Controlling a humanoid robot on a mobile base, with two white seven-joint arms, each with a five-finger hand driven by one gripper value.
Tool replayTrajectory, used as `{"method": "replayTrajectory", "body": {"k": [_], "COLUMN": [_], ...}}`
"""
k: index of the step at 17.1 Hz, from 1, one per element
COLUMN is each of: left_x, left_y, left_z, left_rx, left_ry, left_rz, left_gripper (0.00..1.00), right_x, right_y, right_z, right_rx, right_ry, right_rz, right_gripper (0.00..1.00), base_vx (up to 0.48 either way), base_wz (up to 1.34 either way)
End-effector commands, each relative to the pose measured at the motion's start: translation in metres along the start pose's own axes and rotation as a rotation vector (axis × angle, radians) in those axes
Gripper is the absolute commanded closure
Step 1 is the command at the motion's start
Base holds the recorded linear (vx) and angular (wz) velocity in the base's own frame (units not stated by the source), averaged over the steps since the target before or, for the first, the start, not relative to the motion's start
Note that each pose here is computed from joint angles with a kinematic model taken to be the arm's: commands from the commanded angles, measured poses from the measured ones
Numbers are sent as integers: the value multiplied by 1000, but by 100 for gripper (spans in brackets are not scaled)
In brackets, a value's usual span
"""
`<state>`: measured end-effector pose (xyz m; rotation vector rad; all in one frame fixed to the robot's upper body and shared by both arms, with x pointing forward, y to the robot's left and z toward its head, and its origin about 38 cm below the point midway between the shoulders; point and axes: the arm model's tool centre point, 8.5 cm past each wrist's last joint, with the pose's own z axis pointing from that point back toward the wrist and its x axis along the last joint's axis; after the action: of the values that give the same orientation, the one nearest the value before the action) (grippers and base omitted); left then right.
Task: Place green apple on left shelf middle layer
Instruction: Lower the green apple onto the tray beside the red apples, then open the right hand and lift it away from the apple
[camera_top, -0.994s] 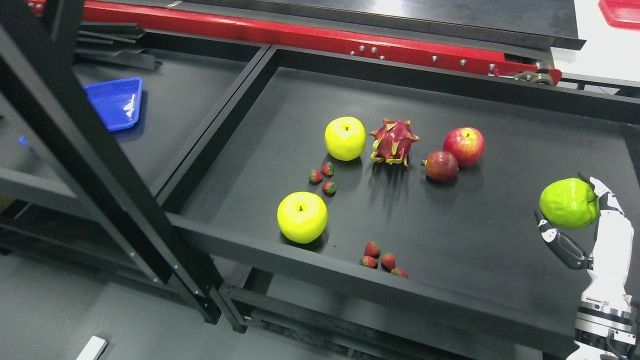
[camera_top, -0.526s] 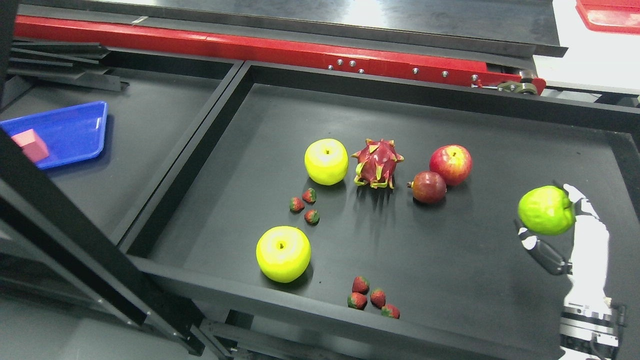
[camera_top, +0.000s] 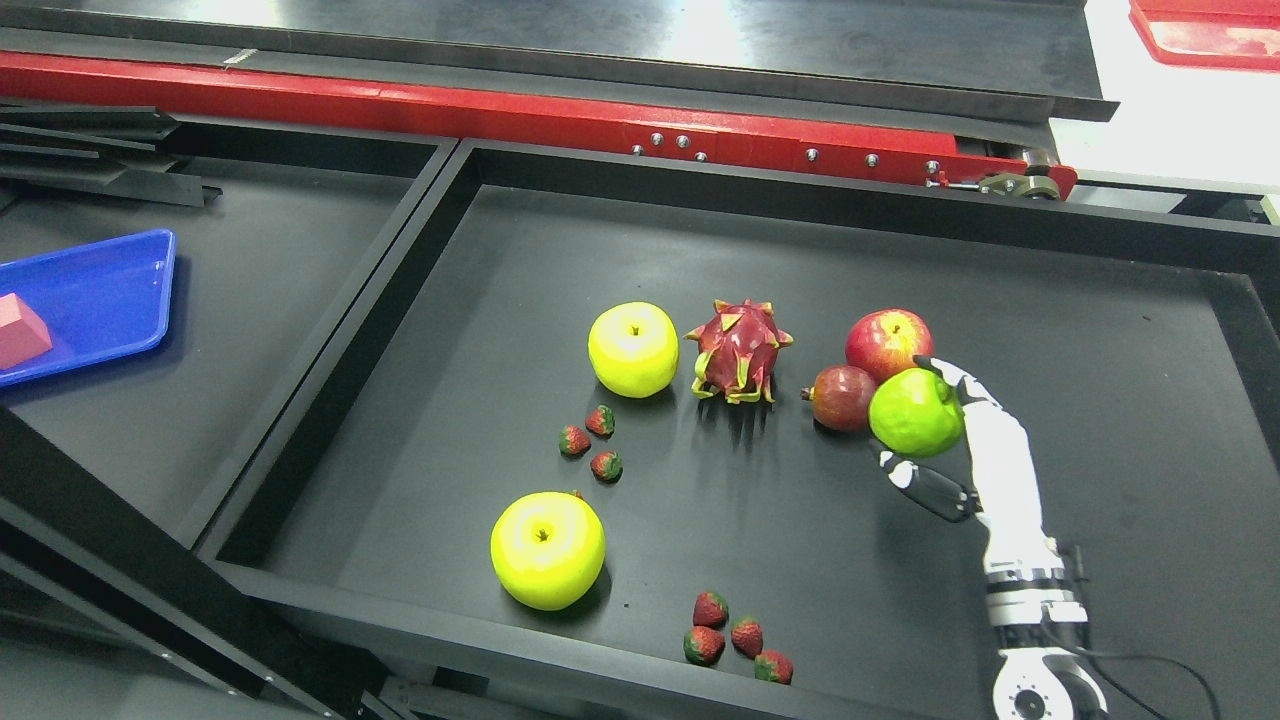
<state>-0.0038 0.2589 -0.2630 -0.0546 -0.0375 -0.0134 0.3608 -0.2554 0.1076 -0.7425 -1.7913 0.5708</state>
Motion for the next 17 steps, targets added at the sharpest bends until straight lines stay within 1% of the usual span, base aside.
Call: {"method": "replayTrajectory", "body": {"k": [1,2,3,5,7,9,11,13,14,16,17], "left_x": [0,0,0,0,0,0,0,0,0,0,0], "left_y": [11,11,11,11,11,11,11,11,11,11,11], "left_z": [2,2,2,2,2,2,2,2,2,2,2], "left_rx": [18,17,17,18,17,18,17,18,17,17,17], "left_ry": [1,-1,1,-1,-1,1,-1,1,-1,-1,-1], "left_rz": [-1,-1,-1,-1,-1,-1,-1,-1,-1,-1,-1], "left_gripper": [0,0,0,0,0,0,0,0,0,0,0], "right_x": [33,35,34,30,19,0,-13,-15,-11,-2,-1], "right_y": [38,29,23,14,0,-16,-9,0,10,29,31], "right_z": [-4,-2,-2,-3,-4,0,22,42,51,63,63], "right_rx": [89,51,26,-7,-74,-170,-185,-167,-128,-46,-41], "right_ry": [-69,-90,-106,-112,-80,-17,47,55,54,57,57], "right_rz": [-212,-300,-328,-346,-450,-636,-755,-773,-787,-821,-826], "right_gripper": [0,0,0,0,0,0,0,0,0,0,0], "base_vx": [33,16,16,12,0,0,0,0,0,0,0], "base_wz": [-2,0,0,0,0,0,0,0,0,0,0]}}
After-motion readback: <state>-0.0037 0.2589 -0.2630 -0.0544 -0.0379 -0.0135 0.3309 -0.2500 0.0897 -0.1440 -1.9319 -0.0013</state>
